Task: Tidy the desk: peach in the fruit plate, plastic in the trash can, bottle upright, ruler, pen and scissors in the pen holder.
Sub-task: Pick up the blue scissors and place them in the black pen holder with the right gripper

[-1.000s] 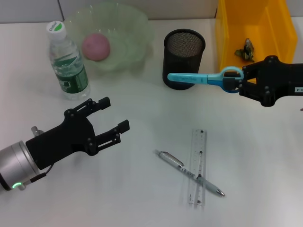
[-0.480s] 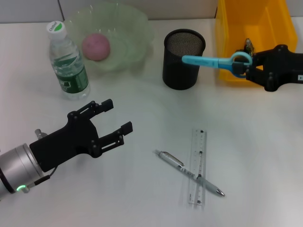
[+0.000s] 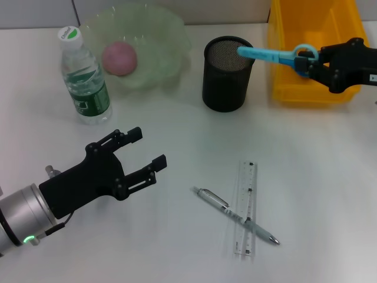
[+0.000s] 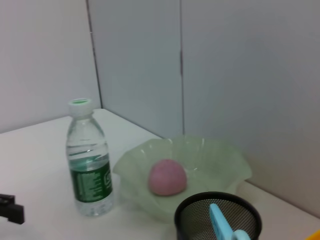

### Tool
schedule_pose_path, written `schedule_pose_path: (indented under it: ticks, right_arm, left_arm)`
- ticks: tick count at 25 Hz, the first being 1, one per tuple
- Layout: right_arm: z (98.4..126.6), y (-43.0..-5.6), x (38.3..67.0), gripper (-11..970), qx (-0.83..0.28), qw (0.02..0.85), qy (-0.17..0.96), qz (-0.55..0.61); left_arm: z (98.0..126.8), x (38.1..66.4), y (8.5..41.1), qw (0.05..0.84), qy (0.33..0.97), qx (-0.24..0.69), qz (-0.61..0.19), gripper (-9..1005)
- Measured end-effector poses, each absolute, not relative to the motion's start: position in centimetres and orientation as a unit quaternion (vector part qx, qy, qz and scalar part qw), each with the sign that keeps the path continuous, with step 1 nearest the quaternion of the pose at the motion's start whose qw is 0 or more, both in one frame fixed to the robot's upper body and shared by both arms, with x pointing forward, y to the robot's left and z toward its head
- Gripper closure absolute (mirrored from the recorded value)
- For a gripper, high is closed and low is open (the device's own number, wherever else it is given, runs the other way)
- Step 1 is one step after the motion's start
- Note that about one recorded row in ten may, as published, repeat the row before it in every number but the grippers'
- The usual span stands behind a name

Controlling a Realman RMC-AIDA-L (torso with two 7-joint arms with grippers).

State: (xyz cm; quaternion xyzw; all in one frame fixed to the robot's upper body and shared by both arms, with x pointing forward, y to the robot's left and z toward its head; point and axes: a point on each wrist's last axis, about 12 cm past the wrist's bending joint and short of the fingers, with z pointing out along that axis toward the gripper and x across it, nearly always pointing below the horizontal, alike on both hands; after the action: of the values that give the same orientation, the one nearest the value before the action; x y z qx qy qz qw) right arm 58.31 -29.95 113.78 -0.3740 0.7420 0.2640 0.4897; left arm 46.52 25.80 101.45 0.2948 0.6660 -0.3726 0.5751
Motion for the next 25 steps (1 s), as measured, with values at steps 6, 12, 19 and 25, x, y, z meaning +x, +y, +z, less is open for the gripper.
schedule_pose_path:
  ticks: [6,12,19,25]
  right_arm:
    - [114.1,-29.7,58.9,878,-0.374,0.493,0.742,0.258]
    - [114.2,-29.5,59.0,879,-0.376,0.493,0.741,0.258]
    - [114.2,-29.3,59.2,878,-0.379,0.491,0.740,0.260]
    - [114.8,-28.3,59.9,879,-0.386,0.470,0.750,0.259]
  left_arm:
    - [101.4,46.5,25.8,0.575,0.666,0.295,-0.372,197]
    - [101.4,46.5,25.8,0.575,0.666,0.295,-0.372,197]
    - [101.4,46.5,25.8,0.576,0.666,0.295,-0.371,196]
    - [101.4,46.5,25.8,0.575,0.667,0.293,-0.372,196]
